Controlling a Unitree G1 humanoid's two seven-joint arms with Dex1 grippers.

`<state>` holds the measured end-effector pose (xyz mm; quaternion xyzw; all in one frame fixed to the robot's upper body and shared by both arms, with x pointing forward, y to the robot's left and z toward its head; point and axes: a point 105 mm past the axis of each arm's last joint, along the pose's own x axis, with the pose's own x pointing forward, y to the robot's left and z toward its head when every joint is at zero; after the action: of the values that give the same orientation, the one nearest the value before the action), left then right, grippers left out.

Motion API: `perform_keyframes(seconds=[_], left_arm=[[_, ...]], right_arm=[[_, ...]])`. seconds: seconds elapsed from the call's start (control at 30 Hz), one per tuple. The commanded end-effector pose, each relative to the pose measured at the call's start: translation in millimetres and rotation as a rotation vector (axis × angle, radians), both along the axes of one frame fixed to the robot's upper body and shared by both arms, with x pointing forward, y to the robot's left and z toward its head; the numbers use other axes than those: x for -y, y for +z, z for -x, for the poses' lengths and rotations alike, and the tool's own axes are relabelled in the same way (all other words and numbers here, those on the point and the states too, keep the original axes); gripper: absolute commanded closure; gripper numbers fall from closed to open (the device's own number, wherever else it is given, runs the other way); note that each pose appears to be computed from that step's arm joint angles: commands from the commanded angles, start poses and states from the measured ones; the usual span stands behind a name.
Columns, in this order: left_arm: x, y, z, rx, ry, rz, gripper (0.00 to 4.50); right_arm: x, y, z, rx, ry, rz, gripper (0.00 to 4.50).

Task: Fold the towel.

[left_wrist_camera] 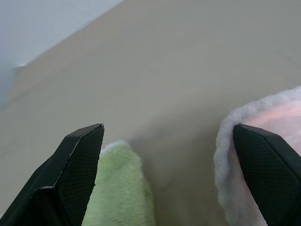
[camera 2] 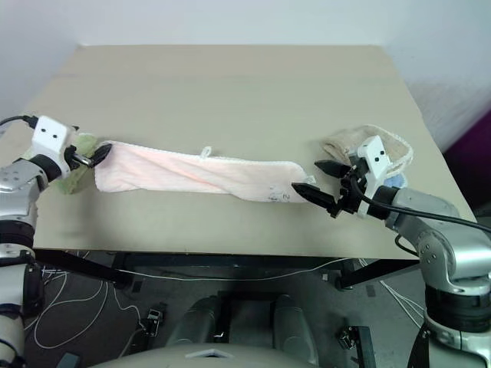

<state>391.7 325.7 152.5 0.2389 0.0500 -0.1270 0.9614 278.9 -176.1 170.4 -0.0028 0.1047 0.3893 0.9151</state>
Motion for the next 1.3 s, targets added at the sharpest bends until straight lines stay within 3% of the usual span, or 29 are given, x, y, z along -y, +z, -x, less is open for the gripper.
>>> perform_keyframes(seconds=[0.03, 0.23, 0.4, 0.53, 0.73, 0.9, 1.3], left_arm=[[17.5, 3.8, -6.0, -0.015, -0.08, -0.006, 0.02], [33.5, -8.4, -6.8, -0.114, -0.189, -0.091, 0.02], [22.4, 18.5, -11.9, -0.016, -0.137, -0.056, 0.02], [35.5, 44.4, -8.6, 0.11, -0.222, 0.087, 0.02], [52.1, 40.5, 2.9, 0.115, -0.328, 0.106, 0.02], [70.6, 40.3, 13.6, 0.113, -0.433, 0.101, 0.02], [113.9, 22.2, 43.7, -0.009, -0.67, 0.082, 0.02]], right_arm=[[-2.8, 4.3, 0.7, 0.028, -0.022, 0.006, 0.0], [0.5, 10.2, -8.6, 0.054, -0.06, 0.014, 0.0], [0.4, 13.8, -5.4, 0.014, -0.076, -0.079, 0.0], [-0.1, 5.0, 4.8, -0.138, -0.082, -0.296, 0.0], [3.0, -11.0, 15.9, -0.329, -0.15, -0.54, 0.0], [-3.5, -43.7, 18.9, -0.516, -0.291, -0.566, 0.0], [-23.5, -55.1, -9.9, -0.754, -0.527, -0.768, 0.0]])
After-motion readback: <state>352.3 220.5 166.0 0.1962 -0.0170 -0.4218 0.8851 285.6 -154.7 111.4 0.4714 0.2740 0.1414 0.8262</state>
